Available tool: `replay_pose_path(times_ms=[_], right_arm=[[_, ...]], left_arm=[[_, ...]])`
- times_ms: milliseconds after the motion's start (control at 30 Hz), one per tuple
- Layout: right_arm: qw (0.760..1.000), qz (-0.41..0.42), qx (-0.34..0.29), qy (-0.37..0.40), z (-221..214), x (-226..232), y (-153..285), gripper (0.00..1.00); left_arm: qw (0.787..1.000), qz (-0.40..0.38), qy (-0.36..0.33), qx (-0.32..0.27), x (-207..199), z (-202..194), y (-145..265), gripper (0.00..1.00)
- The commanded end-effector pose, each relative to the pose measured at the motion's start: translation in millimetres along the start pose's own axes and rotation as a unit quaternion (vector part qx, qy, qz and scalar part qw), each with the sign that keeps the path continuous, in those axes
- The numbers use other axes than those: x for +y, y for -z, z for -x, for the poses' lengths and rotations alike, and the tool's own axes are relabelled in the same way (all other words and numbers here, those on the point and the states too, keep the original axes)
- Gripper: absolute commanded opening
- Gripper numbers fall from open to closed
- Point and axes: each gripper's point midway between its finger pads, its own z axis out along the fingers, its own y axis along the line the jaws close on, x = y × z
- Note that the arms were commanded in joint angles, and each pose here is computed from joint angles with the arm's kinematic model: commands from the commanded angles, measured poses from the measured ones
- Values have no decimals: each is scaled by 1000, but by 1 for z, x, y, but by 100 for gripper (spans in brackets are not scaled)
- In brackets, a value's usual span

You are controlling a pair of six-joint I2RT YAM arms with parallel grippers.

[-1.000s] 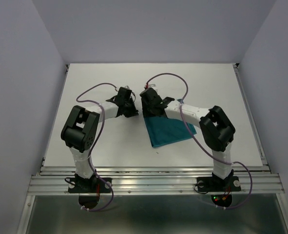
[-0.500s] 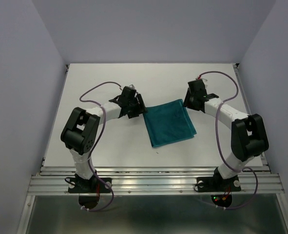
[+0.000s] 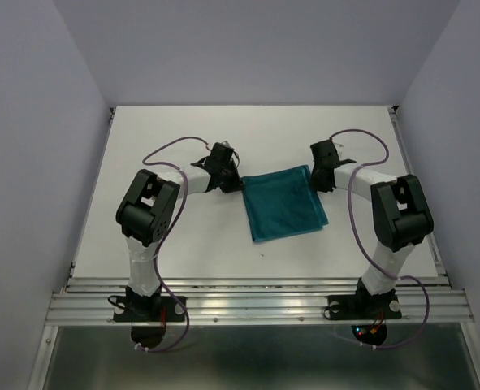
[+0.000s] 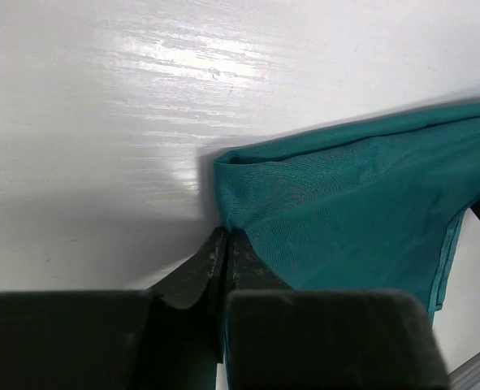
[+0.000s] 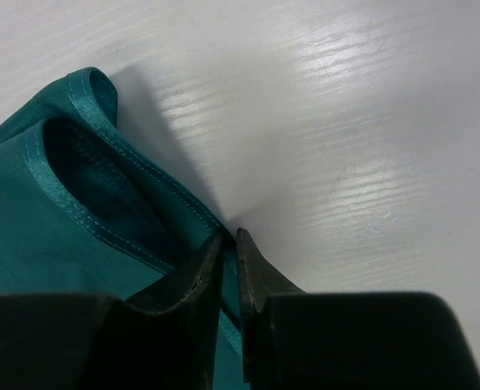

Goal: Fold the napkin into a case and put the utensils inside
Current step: Turn over the upper triangle folded napkin at the center of the board, then move the lower triangle-folded napkin to the center of the board.

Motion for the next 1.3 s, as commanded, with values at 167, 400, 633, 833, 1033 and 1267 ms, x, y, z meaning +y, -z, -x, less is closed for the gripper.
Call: replay_pose_path(times_ms=[167,400,633,833,1033,1267], right_arm=[[999,7,25,-18,-36,-14,6,12],[998,38,44,-32,-80,-21,42,11],[999,26,-9,-44,-49,-31,73,19],[996,59,-63,-32,10,-6,100,24],[990,136,-44,-16,25,35,104,18],[982,190,-14,-3,19,76,93,6]], left_arm=[[999,32,-15,7,16,-2,-2,0],[999,28,-29,5,19,-5,14,0],[999,4,-50,5,4,-15,36,9],[997,15,-72,-19,-7,6,51,52],[995,15,-82,-52,-24,29,61,20],[994,-10,-99,-33,-48,30,43,0]])
